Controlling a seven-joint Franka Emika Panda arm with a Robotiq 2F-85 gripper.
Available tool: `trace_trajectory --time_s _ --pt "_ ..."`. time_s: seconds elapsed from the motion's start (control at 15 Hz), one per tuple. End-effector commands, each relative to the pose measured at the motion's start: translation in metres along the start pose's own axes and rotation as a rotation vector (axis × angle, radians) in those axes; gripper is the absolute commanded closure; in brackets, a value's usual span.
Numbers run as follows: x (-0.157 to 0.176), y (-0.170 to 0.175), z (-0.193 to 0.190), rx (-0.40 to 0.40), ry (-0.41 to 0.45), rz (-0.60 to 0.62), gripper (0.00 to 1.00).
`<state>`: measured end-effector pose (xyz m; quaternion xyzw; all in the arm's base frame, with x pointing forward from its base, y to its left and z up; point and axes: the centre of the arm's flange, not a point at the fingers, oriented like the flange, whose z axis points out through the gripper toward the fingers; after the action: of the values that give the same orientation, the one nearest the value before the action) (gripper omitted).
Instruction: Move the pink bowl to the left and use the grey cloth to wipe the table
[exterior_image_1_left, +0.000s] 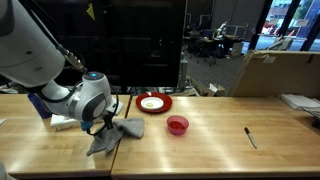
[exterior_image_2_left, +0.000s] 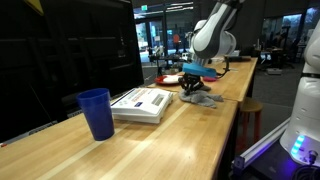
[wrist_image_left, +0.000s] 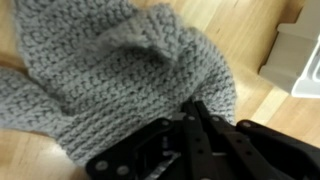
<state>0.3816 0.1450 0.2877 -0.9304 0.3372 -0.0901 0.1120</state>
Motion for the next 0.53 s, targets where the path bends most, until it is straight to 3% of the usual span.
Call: trace_trajectory --time_s 0.0,0.07,0.47 --pt "0.001 0.025 0.0 -0.012 -0.009 0.009 0.99" --pt "0.009 0.005 -0.001 -0.001 0.002 0.011 0.99" --pt "0.009 0.005 -0.001 0.0 0.003 0.011 0.96"
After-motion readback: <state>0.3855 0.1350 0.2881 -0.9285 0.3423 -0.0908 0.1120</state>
